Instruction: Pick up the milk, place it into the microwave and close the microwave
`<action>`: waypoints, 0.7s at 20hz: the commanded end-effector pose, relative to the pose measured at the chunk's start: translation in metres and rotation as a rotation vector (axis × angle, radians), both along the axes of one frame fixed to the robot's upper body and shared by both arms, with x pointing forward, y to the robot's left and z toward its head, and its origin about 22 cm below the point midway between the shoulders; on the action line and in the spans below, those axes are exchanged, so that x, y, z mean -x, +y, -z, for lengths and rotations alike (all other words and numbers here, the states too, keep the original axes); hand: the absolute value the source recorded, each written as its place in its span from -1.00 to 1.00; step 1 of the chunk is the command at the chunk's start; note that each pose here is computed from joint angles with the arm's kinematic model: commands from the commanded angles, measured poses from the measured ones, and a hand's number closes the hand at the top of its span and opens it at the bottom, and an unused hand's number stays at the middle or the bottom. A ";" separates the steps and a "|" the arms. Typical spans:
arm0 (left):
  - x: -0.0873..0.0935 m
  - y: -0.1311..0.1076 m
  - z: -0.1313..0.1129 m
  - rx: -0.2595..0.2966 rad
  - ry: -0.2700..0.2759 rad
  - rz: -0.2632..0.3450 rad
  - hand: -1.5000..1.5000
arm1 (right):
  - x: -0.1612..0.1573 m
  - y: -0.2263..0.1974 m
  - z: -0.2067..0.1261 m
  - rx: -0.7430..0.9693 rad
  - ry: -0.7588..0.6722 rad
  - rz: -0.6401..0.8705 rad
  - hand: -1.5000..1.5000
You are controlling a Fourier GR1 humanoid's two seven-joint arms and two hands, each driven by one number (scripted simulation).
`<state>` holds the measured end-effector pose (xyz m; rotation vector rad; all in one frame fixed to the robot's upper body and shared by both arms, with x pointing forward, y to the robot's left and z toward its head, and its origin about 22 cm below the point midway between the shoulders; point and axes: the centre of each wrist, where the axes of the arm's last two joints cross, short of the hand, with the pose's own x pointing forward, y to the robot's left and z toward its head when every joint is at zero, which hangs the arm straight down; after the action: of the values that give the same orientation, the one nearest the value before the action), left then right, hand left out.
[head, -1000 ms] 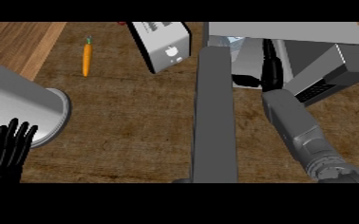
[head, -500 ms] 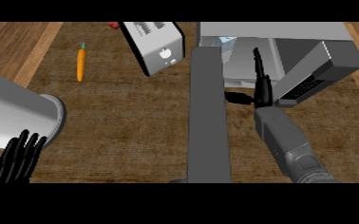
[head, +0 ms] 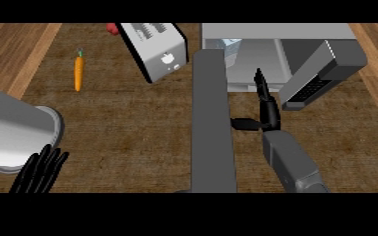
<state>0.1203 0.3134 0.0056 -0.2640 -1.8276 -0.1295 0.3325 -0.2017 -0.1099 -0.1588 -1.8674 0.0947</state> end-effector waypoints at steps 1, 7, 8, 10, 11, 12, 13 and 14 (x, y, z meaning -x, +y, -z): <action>-0.002 -0.015 0.000 0.021 0.015 0.066 -1.00 | 0.032 -0.003 0.025 -0.092 -0.026 -0.058 -1.00; -0.026 -0.052 -0.015 -0.061 -0.003 0.163 -1.00 | 0.064 -0.015 0.037 -0.088 -0.022 -0.053 -1.00; -0.033 -0.053 0.001 -0.073 0.020 0.192 -1.00 | 0.071 -0.019 0.037 -0.081 -0.042 -0.058 -1.00; -0.037 -0.044 0.000 -0.100 0.015 0.194 1.00 | 0.079 -0.029 0.034 -0.172 -0.046 -0.050 -1.00; -0.036 -0.067 0.003 -0.103 0.022 0.217 1.00 | 0.086 -0.018 0.036 -0.190 -0.028 -0.050 -1.00; -0.033 -0.059 0.014 -0.096 0.016 0.213 1.00 | 0.090 -0.039 0.029 -0.201 -0.030 -0.055 -1.00; -0.057 -0.058 -0.002 -0.121 0.004 0.210 1.00 | 0.085 -0.032 0.020 -0.218 -0.070 -0.055 -1.00; -0.050 -0.071 -0.001 -0.125 0.001 0.219 1.00 | 0.108 -0.049 0.026 -0.209 -0.062 -0.047 -1.00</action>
<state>0.1594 0.2597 0.0033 -0.3753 -1.7775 -0.3466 0.2528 -0.2323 -0.1394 -0.0175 -1.9008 -0.0313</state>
